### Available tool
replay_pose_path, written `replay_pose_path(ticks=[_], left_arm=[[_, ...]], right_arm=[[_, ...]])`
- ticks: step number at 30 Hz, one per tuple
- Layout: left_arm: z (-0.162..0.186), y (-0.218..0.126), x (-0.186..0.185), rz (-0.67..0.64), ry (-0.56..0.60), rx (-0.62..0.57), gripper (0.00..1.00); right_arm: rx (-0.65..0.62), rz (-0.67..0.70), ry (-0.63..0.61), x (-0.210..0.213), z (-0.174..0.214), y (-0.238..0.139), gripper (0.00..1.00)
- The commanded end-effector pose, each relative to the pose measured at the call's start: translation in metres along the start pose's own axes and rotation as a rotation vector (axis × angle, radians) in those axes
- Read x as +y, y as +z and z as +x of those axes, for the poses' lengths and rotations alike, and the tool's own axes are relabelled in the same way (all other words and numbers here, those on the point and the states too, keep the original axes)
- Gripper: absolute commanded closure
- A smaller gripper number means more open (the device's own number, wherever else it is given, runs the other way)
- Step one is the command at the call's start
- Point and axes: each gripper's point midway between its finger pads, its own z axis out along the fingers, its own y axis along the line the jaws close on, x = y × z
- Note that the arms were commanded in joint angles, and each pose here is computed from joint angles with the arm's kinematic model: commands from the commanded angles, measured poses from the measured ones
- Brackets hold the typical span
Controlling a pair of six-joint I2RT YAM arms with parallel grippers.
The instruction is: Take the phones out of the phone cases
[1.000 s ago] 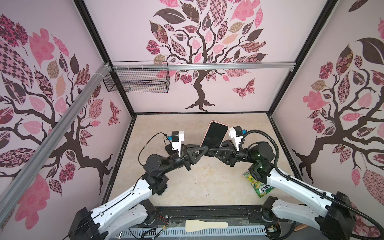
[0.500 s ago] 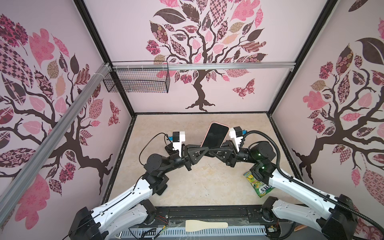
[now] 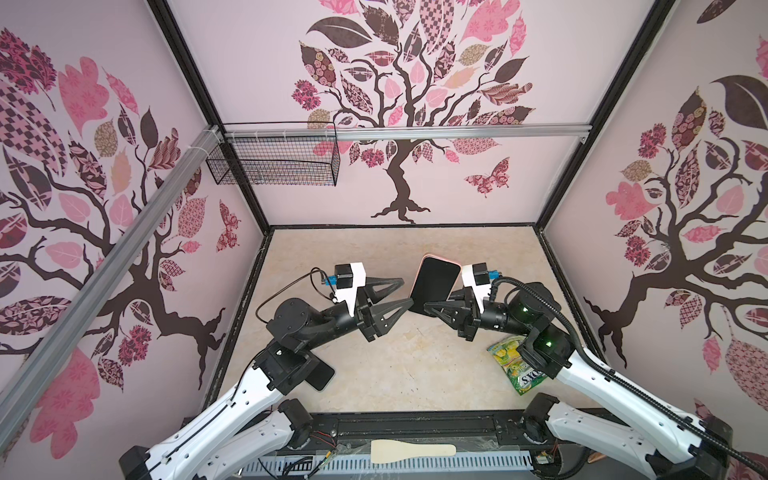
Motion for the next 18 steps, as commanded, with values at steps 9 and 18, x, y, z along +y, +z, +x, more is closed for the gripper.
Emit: replay_pose_path(ticks=[9, 18], left_arm=[[-0.002, 0.003, -0.009, 0.066, 0.513, 0.097, 0.55], [-0.003, 0.015, -0.003, 0.066, 0.629, 0.088, 0.61]], right_arm=[[0.097, 0.202, -0.416, -0.026, -0.012, -0.01, 1.0], [0.102, 0.271, -0.439, -0.035, -0.014, -0.016, 1.0]])
